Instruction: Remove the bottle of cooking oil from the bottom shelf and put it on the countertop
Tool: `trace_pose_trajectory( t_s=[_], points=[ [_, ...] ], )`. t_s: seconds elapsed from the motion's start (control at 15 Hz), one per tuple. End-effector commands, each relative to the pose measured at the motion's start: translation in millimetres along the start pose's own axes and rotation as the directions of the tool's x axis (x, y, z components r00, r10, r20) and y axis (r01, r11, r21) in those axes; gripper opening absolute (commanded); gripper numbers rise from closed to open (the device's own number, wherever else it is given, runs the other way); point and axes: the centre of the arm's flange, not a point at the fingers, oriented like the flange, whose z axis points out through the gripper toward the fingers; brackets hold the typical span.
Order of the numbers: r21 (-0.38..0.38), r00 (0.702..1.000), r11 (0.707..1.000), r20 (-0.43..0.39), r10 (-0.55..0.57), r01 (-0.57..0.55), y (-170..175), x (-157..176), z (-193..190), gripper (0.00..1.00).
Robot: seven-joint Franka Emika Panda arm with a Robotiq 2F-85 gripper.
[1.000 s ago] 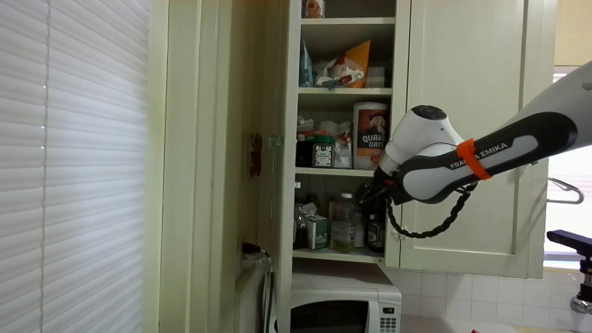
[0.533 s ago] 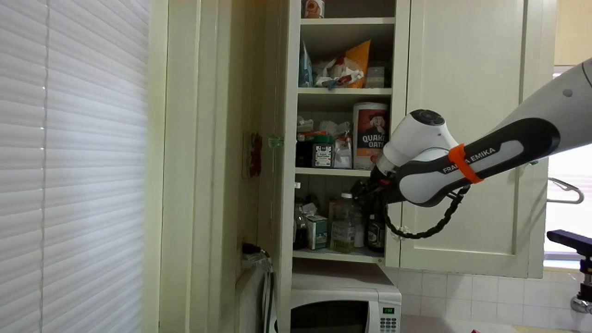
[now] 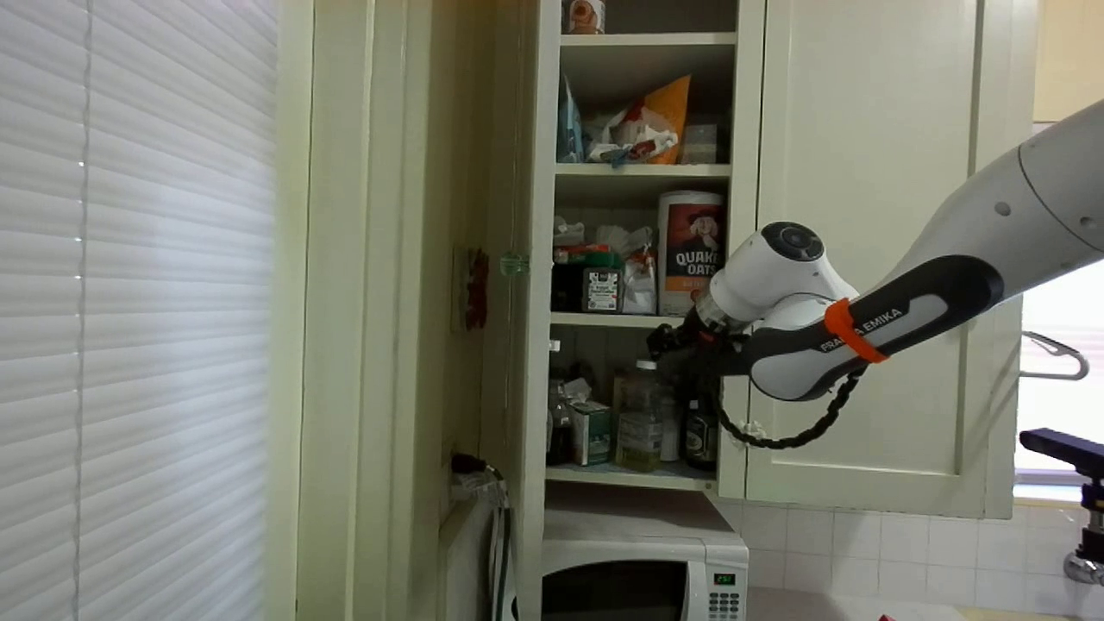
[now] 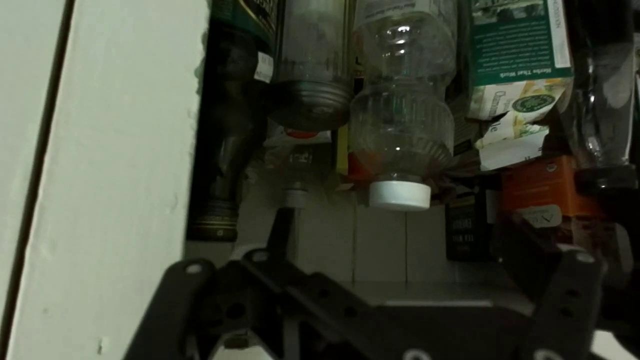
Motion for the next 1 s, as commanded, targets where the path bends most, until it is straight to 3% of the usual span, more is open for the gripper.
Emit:
trace_pose_trajectory(
  t_s=[0.0,0.53,0.93],
  points=[
    [-0.021,1.0,1.0,-0.023,0.02,-0.02,-19.6,-7.6,20.6,1.0],
    [-0.079,0.999,0.997,-0.049,-0.002,-0.002,-34.7,-15.1,41.1,1.0],
    [-0.205,0.999,0.979,-0.039,-0.01,0.002,-44.7,-23.2,58.6,1.0]
  ],
)
